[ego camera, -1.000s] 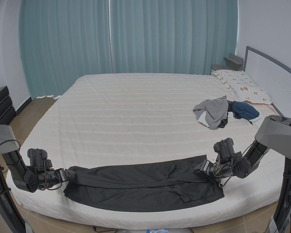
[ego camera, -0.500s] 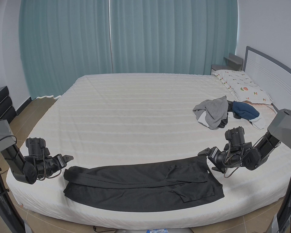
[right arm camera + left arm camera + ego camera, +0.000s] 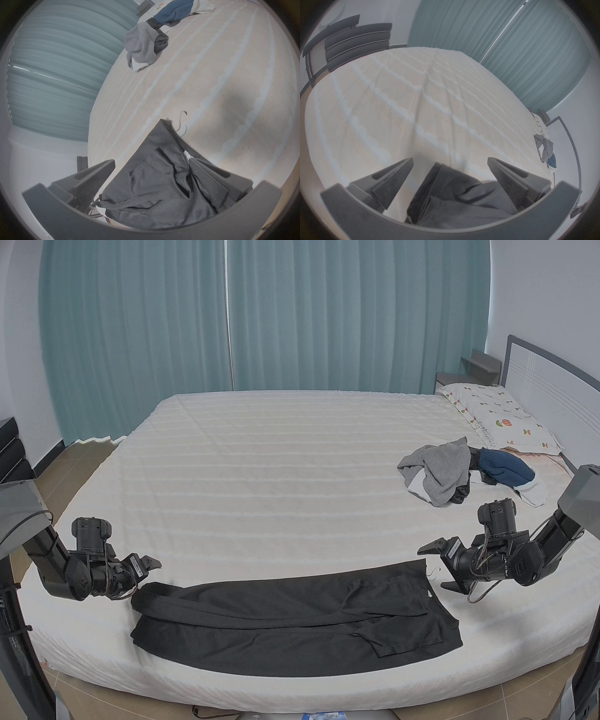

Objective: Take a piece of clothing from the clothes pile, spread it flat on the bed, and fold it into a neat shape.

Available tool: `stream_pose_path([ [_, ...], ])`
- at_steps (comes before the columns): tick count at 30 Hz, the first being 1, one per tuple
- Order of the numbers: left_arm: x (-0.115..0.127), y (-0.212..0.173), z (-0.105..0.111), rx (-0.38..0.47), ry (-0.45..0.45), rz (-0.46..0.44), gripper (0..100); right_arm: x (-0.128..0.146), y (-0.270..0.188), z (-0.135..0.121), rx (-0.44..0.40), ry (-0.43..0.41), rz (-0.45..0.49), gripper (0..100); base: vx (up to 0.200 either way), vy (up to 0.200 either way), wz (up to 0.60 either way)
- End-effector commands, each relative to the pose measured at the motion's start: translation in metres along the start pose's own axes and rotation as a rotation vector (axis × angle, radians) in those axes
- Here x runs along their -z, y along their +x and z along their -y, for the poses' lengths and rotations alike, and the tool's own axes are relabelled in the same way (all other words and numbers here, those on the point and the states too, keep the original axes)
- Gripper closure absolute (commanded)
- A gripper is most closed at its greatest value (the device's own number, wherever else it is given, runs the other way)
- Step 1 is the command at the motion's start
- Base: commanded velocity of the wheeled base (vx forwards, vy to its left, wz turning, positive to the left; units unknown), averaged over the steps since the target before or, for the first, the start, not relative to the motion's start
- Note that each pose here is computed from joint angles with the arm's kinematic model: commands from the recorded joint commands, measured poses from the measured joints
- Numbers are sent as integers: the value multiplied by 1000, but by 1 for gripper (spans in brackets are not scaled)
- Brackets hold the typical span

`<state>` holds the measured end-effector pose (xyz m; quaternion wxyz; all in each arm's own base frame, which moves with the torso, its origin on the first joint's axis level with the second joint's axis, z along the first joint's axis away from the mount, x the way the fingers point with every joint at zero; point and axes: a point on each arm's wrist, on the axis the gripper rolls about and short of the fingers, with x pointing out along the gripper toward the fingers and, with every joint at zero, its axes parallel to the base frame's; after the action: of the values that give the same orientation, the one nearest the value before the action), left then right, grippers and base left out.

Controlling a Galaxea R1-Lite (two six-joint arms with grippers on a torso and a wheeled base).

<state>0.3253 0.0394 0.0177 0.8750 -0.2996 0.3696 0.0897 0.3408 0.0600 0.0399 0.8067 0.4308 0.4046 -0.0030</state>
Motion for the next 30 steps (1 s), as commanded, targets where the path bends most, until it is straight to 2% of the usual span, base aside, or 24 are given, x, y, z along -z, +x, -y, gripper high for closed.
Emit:
stream_pose_path([
  [1, 2, -30, 4, 8, -21, 13, 0, 7, -2, 5, 18, 1, -20, 0, 0, 0, 0],
  [8, 4, -41, 6, 15, -22, 17, 0, 14, -3, 9, 19, -5, -24, 0, 0, 0, 0],
  [17, 18, -41, 11, 52, 3, -48, 0, 19, -3, 11, -3, -18, -18, 0, 0, 0, 0],
  [18, 25, -39, 10, 48, 10, -77, 100, 20, -3, 10, -5, -22, -19, 0, 0, 0, 0],
  [26, 25, -39, 10, 52, 15, -78, 100, 23, -7, 7, -14, -30, -19, 0, 0, 0, 0],
  [30, 22, -44, 10, 56, 12, -60, 100, 28, -18, -3, -41, -46, -22, 0, 0, 0, 0],
])
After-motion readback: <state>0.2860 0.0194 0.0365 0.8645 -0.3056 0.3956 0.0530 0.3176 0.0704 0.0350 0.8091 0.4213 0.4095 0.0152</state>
